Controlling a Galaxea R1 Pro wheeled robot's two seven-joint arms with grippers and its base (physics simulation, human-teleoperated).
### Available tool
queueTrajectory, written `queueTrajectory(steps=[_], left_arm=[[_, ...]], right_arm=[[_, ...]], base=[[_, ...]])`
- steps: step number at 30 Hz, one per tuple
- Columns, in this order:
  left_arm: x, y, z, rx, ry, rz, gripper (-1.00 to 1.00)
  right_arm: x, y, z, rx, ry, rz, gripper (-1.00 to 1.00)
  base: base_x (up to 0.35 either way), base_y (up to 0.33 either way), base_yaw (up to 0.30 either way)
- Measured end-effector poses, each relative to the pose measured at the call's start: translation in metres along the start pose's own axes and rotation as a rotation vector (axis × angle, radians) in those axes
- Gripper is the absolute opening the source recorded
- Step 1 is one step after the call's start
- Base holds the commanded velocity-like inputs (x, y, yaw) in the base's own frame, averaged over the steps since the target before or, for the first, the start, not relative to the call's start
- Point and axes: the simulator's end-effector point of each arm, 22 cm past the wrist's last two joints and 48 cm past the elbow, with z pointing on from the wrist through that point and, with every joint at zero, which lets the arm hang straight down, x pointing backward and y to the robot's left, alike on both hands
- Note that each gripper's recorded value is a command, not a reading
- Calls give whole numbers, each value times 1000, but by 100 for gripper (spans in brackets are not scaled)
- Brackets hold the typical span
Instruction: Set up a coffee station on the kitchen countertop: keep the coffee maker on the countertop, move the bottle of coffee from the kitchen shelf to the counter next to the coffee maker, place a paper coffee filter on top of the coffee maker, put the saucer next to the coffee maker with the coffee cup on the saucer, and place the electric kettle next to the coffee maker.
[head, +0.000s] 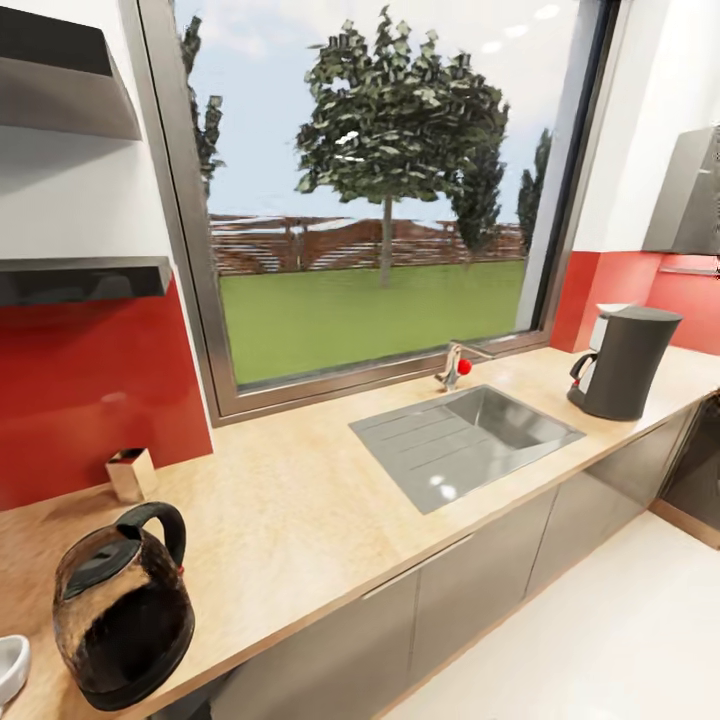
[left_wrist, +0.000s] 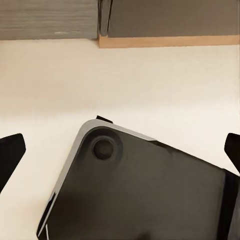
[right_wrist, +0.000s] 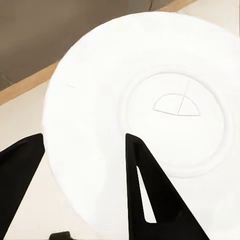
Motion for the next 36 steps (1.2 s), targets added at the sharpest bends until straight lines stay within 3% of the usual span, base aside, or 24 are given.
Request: queueTrajectory(steps=[1, 8, 17, 21, 36], left_arm=[[-7, 2, -1, -6, -35, -1, 100], [-5, 4, -2, -12, -39, -1, 100], [-6, 3, -1, -11, -42, -6, 100], [0, -12, -2, 9, -36, -14, 100], [3, -20, -3, 18, -34, -20, 100]], right_arm=[[-2, -7, 0, 38, -16, 5, -100], [-1, -20, -3, 87, -19, 14, -100], [20, -20, -9, 90, 7, 6, -100], [20, -22, -10, 90, 3, 5, -100], [24, -16, -12, 82, -8, 0, -100]], base=[[0, 0, -262], [0, 0, -266], [6, -16, -267], [121, -201, -221], [228, -226, -3]])
